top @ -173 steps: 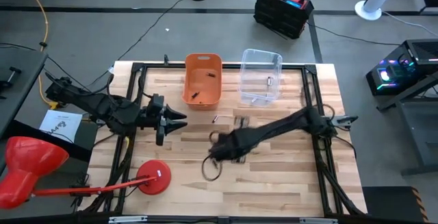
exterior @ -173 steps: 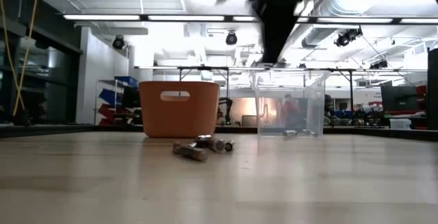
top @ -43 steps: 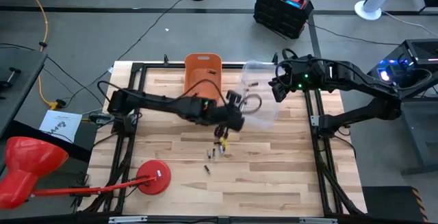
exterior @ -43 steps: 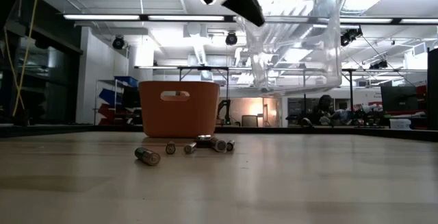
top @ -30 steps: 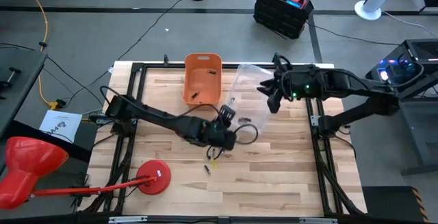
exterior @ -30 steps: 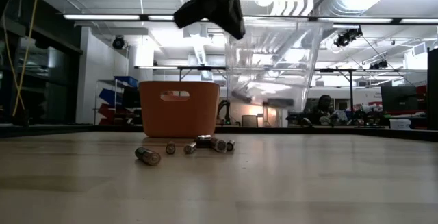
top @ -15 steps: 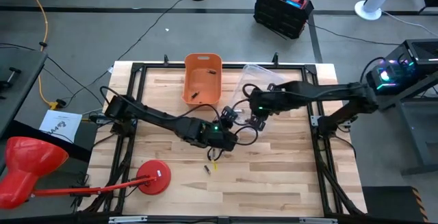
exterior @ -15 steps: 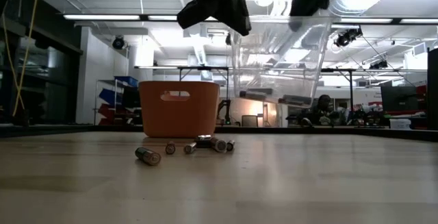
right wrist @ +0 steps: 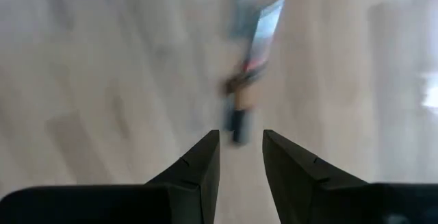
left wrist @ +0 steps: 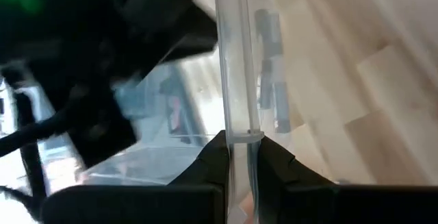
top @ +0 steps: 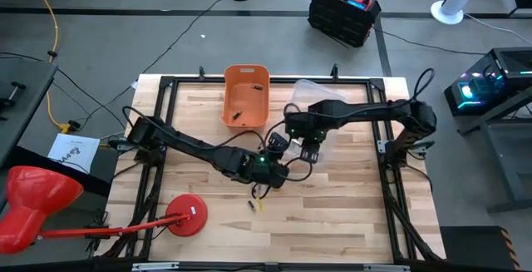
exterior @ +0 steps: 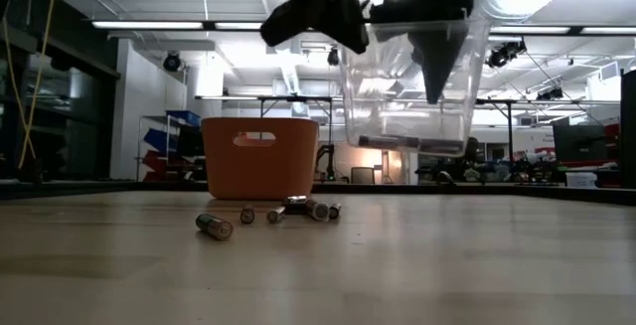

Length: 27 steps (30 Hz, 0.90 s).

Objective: Sort batteries
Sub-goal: Put the brown battery into the orange bin

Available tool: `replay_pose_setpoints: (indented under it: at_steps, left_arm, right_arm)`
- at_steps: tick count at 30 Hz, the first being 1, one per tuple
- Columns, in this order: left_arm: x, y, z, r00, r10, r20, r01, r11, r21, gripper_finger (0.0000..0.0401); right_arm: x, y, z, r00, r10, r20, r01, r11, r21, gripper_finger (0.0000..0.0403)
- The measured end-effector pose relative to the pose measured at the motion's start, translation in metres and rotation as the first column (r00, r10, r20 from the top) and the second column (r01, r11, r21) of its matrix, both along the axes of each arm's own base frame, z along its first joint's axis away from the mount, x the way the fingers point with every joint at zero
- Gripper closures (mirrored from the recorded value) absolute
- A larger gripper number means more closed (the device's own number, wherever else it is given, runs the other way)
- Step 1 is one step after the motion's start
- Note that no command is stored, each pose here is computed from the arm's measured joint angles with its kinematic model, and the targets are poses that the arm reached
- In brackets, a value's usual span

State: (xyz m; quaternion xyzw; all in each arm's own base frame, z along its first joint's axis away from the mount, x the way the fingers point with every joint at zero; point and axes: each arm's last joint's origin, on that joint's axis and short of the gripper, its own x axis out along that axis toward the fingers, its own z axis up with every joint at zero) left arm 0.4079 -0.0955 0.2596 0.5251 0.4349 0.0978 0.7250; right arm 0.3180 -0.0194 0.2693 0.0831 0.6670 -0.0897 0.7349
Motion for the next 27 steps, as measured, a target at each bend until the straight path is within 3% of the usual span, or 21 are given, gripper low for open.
replay_pose_setpoints:
  at_steps: [4, 7, 11, 23, 27]
  left_arm:
    - [-0.002, -0.008, 0.002, 1.000, -0.018, -0.006, 0.018, 0.999, 0.048, 0.0377]
    - [-0.003, -0.018, 0.003, 0.998, -0.062, -0.009, 0.063, 0.997, 0.052, 0.0377]
    - [0.000, -0.019, 0.007, 0.997, -0.070, 0.032, 0.067, 0.995, 0.078, 0.0377]
    - [-0.011, -0.005, 0.045, 0.992, -0.091, 0.085, 0.080, 0.989, 0.121, 0.0377]
    - [-0.012, -0.004, 0.045, 0.990, -0.120, 0.074, 0.114, 0.990, 0.088, 0.0377]
  right_arm:
    - [-0.005, -0.005, -0.005, 0.993, 0.082, -0.080, -0.074, 0.992, 0.098, 0.0297]
    - [-0.007, -0.014, -0.005, 0.991, 0.081, -0.103, -0.077, 0.996, 0.045, 0.0297]
    - [-0.004, -0.022, -0.005, 0.996, 0.078, -0.053, -0.075, 0.996, 0.045, 0.0297]
    - [0.001, -0.017, -0.006, 0.965, 0.261, -0.030, -0.260, 0.965, 0.035, 0.0297]
    - [0.004, -0.011, -0.007, 0.937, 0.349, -0.009, -0.349, 0.937, 0.024, 0.0297]
